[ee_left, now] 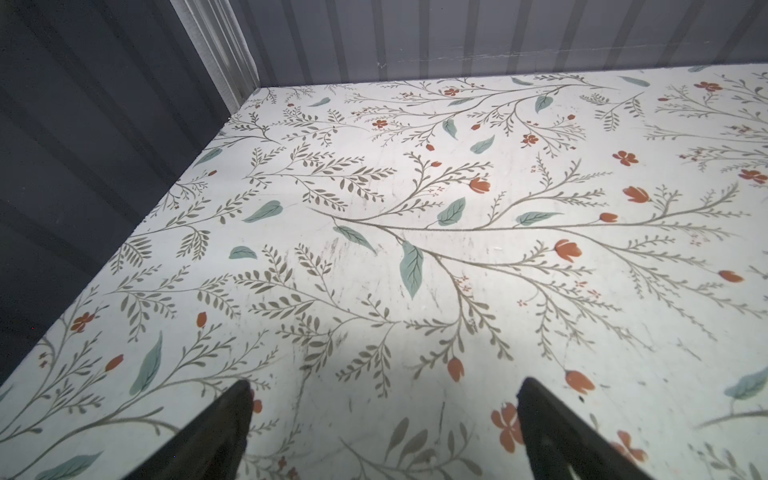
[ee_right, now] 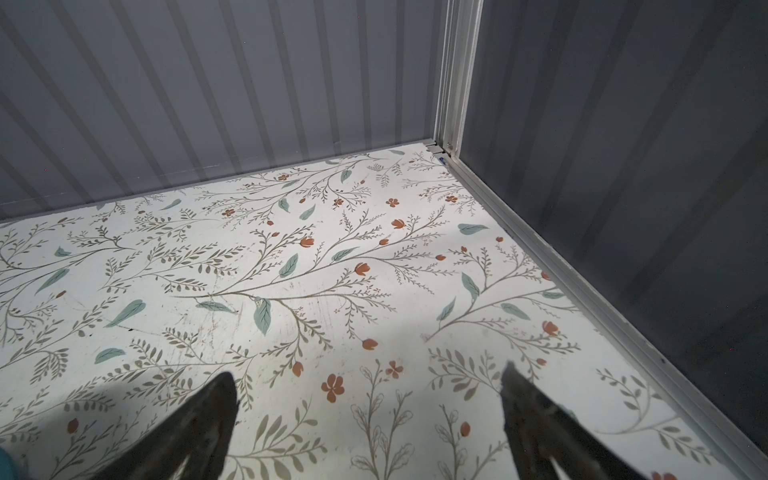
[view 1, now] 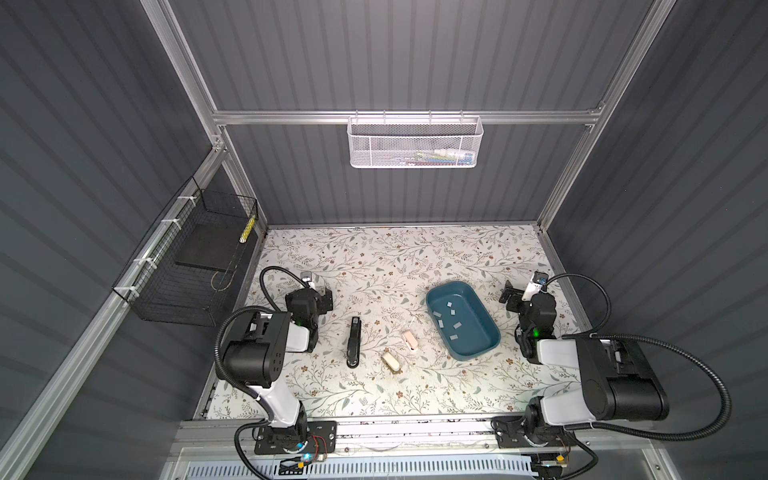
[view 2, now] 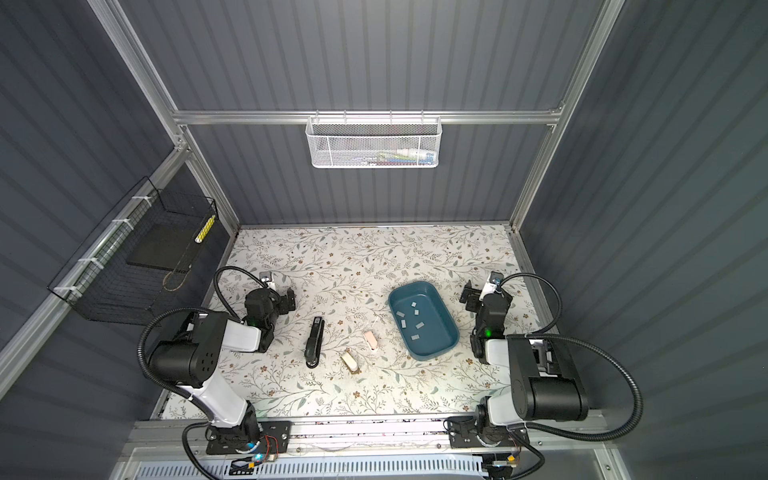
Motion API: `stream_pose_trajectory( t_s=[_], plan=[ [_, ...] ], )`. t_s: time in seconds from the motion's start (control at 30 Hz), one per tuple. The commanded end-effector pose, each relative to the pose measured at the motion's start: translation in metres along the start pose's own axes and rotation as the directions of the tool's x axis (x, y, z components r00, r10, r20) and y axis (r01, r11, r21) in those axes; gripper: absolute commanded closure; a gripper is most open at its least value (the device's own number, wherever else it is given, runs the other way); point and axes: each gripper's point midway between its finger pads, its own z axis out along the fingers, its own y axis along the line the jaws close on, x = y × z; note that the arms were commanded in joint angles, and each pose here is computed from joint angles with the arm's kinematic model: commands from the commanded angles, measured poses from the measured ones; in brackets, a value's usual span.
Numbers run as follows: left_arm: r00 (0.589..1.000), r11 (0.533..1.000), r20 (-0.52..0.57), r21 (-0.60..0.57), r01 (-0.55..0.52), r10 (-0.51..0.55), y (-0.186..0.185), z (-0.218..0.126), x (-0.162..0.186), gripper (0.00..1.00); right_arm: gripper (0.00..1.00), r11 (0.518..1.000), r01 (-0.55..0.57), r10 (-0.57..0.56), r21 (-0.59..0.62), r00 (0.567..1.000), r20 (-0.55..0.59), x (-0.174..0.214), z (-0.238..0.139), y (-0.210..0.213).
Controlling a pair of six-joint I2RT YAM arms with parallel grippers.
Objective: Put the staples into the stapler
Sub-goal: 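Raise the left arm and swing it toward the pink-ended white stapler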
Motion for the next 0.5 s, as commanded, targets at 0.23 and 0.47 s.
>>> stream_pose_trajectory(
  t_s=[0.23, 0.47],
  plan=[
    [1.000, 1.000, 0.014, 0.005, 0.015, -0.015, 0.000, 0.000, -0.004, 0.01, 0.01, 1.000, -0.007, 0.007, 0.013, 1.000, 0.021, -0.005, 0.000, -0.002],
    [1.000, 0.999, 0.023, -0.040, 0.023, -0.022, 0.009, -0.019, -0.023, 0.01, 0.01, 0.992, 0.081, -0.090, 0.099, 0.992, 0.092, -0.036, -0.029, 0.008]
  ],
)
